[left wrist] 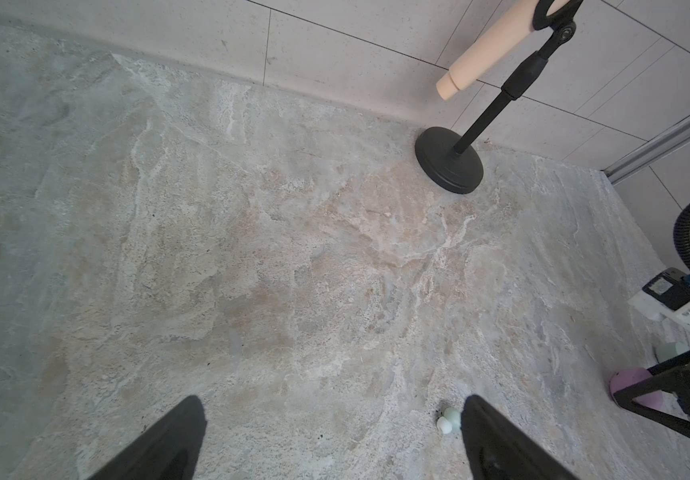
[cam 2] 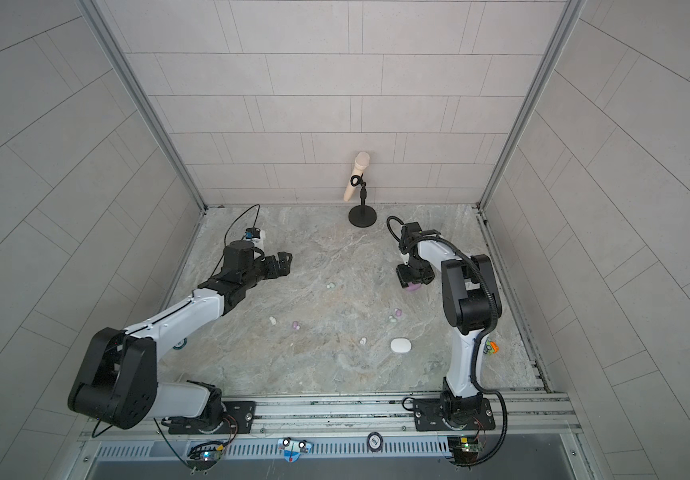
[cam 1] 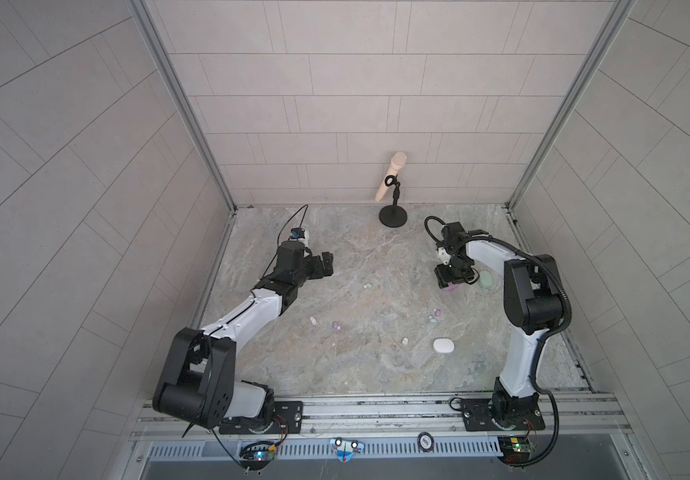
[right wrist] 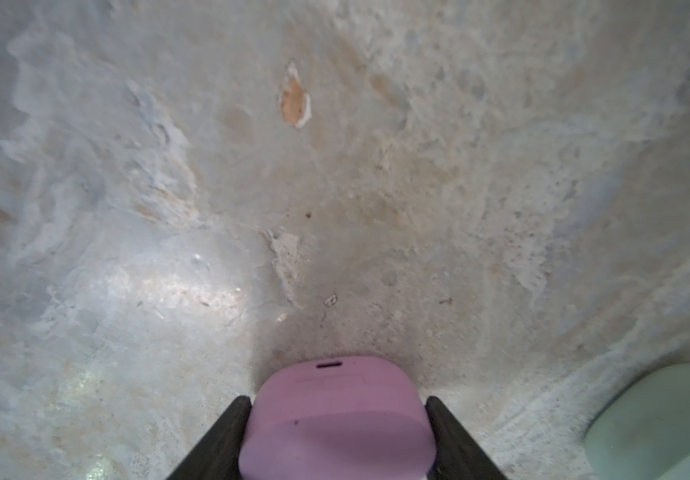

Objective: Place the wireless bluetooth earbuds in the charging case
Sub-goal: 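Close the right gripper on the pink case and lift it, then carry the pink case toward the left gripper while the left arm reaches toward it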

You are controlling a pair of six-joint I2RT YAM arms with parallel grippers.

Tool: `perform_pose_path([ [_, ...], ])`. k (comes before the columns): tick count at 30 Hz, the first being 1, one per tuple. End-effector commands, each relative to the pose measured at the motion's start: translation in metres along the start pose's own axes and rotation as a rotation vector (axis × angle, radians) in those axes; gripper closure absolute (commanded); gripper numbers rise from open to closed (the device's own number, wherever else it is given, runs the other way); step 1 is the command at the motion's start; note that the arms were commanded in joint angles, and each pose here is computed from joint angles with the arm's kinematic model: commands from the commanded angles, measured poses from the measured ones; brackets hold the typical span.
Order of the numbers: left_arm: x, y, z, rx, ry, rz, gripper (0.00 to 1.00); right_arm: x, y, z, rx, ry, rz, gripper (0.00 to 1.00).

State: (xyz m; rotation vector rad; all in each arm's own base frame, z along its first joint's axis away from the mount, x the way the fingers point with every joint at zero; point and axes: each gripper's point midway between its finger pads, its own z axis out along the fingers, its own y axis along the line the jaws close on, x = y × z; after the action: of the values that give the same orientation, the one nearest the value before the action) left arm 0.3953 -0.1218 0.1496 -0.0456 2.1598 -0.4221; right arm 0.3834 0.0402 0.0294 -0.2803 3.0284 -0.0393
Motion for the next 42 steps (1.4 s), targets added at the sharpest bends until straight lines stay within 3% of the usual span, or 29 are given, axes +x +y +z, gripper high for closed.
perform_pose_path([
  [1,-0.002,-0.012,-0.004,0.017,-0.027,0.051,0.0,0.0,0.001,-0.017,-0.013,-0.021,0.032,0.47],
  [8,0.034,-0.076,-0.001,0.163,-0.022,0.305,0.0,-0.002,0.022,-0.059,-0.062,-0.119,0.12,0.5],
  [20,0.073,-0.199,-0.014,0.545,-0.219,0.633,0.0,0.016,0.109,-0.143,-0.225,-0.275,0.119,0.51],
  [30,0.079,-0.243,-0.032,0.762,-0.377,0.671,0.0,0.029,0.158,-0.174,-0.389,-0.317,0.141,0.5],
  [36,0.079,-0.263,-0.038,0.864,-0.373,0.691,0.0,0.036,0.168,-0.184,-0.409,-0.308,0.134,0.51],
  [42,0.08,-0.267,-0.036,0.852,-0.356,0.747,0.07,0.037,0.175,-0.19,-0.414,-0.324,0.133,0.52],
])
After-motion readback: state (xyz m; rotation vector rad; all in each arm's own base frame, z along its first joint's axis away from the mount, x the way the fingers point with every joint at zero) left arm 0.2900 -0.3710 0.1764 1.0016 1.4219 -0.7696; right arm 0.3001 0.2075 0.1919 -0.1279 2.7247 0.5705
